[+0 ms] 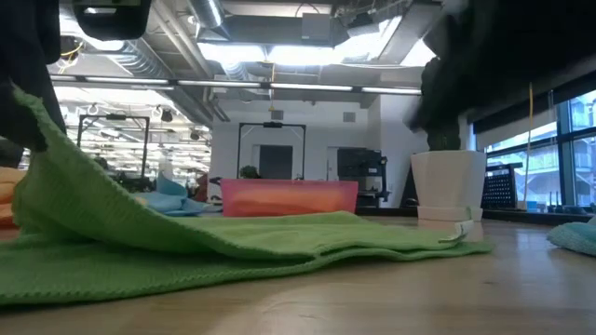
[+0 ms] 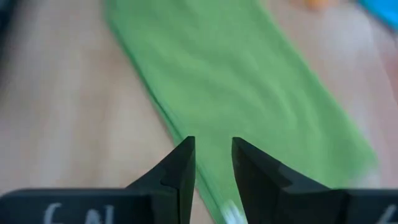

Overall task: Roll microfiber towels into tight, uniform cylinder then place into a basket
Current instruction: Roll the green towel

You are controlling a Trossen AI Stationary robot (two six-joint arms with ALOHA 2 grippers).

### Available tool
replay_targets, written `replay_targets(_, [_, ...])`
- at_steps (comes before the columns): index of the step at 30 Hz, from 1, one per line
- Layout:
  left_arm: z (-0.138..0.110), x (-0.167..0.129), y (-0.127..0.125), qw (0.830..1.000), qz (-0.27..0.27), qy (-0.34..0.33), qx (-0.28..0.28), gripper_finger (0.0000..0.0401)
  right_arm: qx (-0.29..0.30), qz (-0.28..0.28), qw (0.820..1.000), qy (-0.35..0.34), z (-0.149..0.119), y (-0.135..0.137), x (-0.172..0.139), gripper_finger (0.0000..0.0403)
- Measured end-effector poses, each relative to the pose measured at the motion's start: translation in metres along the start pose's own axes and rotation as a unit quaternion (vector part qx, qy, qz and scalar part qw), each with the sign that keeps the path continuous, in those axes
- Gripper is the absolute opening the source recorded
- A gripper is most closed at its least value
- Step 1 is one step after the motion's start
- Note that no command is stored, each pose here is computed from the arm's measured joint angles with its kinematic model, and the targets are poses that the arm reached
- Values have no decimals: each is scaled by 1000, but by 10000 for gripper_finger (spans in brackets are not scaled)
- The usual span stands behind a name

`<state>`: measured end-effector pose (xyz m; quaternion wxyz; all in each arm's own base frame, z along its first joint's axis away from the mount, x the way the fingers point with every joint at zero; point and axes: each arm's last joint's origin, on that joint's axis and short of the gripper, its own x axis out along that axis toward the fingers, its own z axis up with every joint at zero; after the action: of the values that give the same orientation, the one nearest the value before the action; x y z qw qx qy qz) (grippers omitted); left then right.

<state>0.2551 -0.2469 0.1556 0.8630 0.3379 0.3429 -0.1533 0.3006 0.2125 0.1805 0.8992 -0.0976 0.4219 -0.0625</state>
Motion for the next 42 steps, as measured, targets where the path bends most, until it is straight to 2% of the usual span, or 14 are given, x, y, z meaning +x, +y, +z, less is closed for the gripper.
replay_targets(3, [0, 0, 0, 1000, 0, 0, 0, 0, 36, -46, 996, 63, -15, -11, 3, 93])
replay_targets(5, [0, 0, 1, 1000, 0, 0, -3, 0, 44, -50, 995, 77, -24, -14, 7, 73])
replay_targets(10, [0, 0, 1, 1000, 0, 1, -6, 0, 62, 21, 993, 98, -42, -10, 19, 8])
replay_targets(16, [0, 1, 1, 1000, 1, 1, -18, 0, 81, 20, 991, 101, -64, -16, 31, 4])
replay_targets(21, [0, 1, 1, 1000, 1, 1, -18, 0, 121, 41, 989, 70, -71, -25, 35, 4])
replay_targets(33, [0, 1, 2, 1000, 1, 2, -20, 0, 154, 53, 986, 28, -77, -38, 27, 2])
replay_targets(42, [0, 1, 2, 1000, 1, 2, -20, 0, 188, 43, 981, 35, -87, -49, 35, 1])
